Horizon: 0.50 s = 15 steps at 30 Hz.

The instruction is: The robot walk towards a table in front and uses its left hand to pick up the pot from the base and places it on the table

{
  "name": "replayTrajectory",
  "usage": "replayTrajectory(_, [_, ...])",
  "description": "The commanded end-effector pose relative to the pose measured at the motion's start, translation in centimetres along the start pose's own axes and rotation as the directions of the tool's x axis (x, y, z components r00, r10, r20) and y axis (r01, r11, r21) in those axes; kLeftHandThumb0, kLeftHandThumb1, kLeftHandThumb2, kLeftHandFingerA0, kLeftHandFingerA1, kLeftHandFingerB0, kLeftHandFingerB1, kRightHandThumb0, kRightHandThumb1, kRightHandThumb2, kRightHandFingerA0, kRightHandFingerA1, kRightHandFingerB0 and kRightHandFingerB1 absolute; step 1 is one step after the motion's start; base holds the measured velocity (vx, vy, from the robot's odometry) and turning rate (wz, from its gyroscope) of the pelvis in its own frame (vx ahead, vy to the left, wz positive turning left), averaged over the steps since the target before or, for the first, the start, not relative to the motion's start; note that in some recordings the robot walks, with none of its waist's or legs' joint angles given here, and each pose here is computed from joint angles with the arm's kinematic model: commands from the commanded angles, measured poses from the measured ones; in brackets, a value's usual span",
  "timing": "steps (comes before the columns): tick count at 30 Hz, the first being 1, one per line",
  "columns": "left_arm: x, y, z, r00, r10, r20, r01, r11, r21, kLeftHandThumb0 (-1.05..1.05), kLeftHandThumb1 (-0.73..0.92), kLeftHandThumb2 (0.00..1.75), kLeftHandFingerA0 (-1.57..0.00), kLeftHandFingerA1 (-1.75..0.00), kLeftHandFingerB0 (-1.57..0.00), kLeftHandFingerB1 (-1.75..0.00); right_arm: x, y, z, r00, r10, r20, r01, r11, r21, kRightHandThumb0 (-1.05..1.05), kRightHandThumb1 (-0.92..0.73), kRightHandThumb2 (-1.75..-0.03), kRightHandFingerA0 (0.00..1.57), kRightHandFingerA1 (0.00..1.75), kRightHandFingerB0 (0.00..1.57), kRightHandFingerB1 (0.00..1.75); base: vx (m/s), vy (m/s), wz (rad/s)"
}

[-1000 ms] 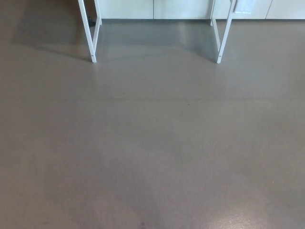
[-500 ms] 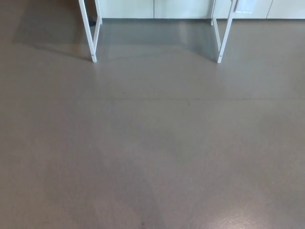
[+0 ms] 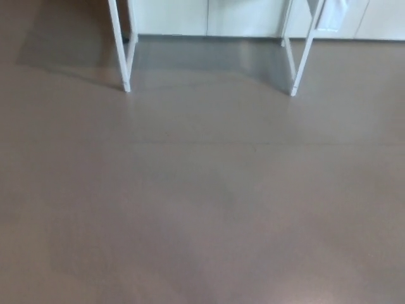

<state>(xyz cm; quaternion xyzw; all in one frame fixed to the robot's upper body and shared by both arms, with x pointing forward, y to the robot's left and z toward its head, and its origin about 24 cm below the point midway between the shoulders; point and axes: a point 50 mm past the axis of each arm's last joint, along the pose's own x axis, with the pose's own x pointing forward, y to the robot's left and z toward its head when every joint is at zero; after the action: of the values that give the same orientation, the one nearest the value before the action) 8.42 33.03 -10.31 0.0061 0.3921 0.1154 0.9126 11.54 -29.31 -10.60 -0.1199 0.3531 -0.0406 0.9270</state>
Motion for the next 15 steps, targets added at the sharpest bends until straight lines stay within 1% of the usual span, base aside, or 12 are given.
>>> replayTrajectory(1, [0.09, 0.26, 0.62, 1.000, 0.003, 0.027, -0.003, 1.000, 0.004, -0.16, 0.50, 0.54, -0.43, -0.42, -0.36, -0.33, -0.02, -0.58, 0.24, 1.000, -0.019, 0.010, 0.020, 1.000, -0.020, -0.41, -0.48, -0.72, 0.54, 0.52, 0.34, 0.45, 0.16, 0.215, 0.08])
replayTrajectory(6, [0.16, 0.31, 0.62, 1.000, 0.003, 0.024, -0.003, 1.000, 0.001, -0.16, 0.50, 0.54, -0.41, -0.41, -0.36, -0.33, 0.02, -0.58, 0.18, 1.000, -0.024, 0.006, 0.024, 1.000, -0.010, -0.41, -0.48, -0.72, 0.55, 0.52, 0.35, 0.45, 0.17, 0.122, 0.03])
replayTrajectory(7, [0.14, 0.33, 0.56, 1.000, 0.002, 0.021, -0.002, 1.000, 0.003, -0.16, 0.50, 0.54, -0.41, -0.41, -0.36, -0.33, -0.02, -0.59, 0.12, 1.000, -0.024, 0.006, 0.024, 1.000, -0.016, -0.34, -0.58, -0.58, 0.61, 0.43, 0.40, 0.37, 0.17, 0.021, 0.16])
replayTrajectory(8, [0.13, 0.34, 0.54, 1.000, 0.001, 0.021, -0.001, 1.000, 0.004, -0.16, 0.50, 0.54, -0.41, -0.41, -0.36, -0.33, -0.03, -0.59, 0.10, 1.000, -0.024, 0.006, 0.024, 1.000, -0.018, -0.34, -0.58, -0.58, 0.61, 0.43, 0.40, 0.37, 0.18, -0.031, 0.11])
replayTrajectory(9, [0.12, 0.32, 0.53, 1.000, 0.007, 0.022, -0.007, 1.000, 0.011, -0.17, 0.49, 0.54, -0.45, -0.43, -0.40, -0.34, -0.07, -0.58, 0.06, 1.000, -0.022, 0.005, 0.022, 1.000, -0.016, -0.40, -0.49, -0.72, 0.54, 0.52, 0.35, 0.45, 0.19, -0.072, 0.09])
replayTrajectory(10, [0.11, 0.31, 0.52, 1.000, 0.009, 0.023, -0.010, 1.000, 0.014, -0.17, 0.49, 0.54, -0.45, -0.43, -0.40, -0.34, -0.08, -0.57, 0.04, 1.000, -0.022, 0.005, 0.022, 1.000, -0.015, -0.40, -0.49, -0.72, 0.54, 0.52, 0.35, 0.45, 0.21, -0.107, 0.07])
replayTrajectory(11, [0.13, 0.34, 0.51, 1.000, 0.008, 0.022, -0.008, 1.000, 0.012, -0.17, 0.49, 0.54, -0.44, -0.42, -0.40, -0.34, -0.06, -0.55, 0.07, 1.000, -0.021, 0.005, 0.021, 1.000, -0.017, -0.32, -0.60, -0.58, 0.60, 0.44, 0.40, 0.37, 0.21, -0.152, 0.08])
replayTrajectory(15, [0.15, 0.39, 0.47, 1.000, 0.006, 0.020, -0.006, 1.000, 0.009, -0.16, 0.50, 0.54, -0.43, -0.42, -0.38, -0.34, -0.05, -0.54, 0.11, 1.000, -0.018, 0.009, 0.018, 1.000, -0.025, -0.33, -0.60, -0.58, 0.60, 0.44, 0.40, 0.37, 0.19, -0.181, 0.16])
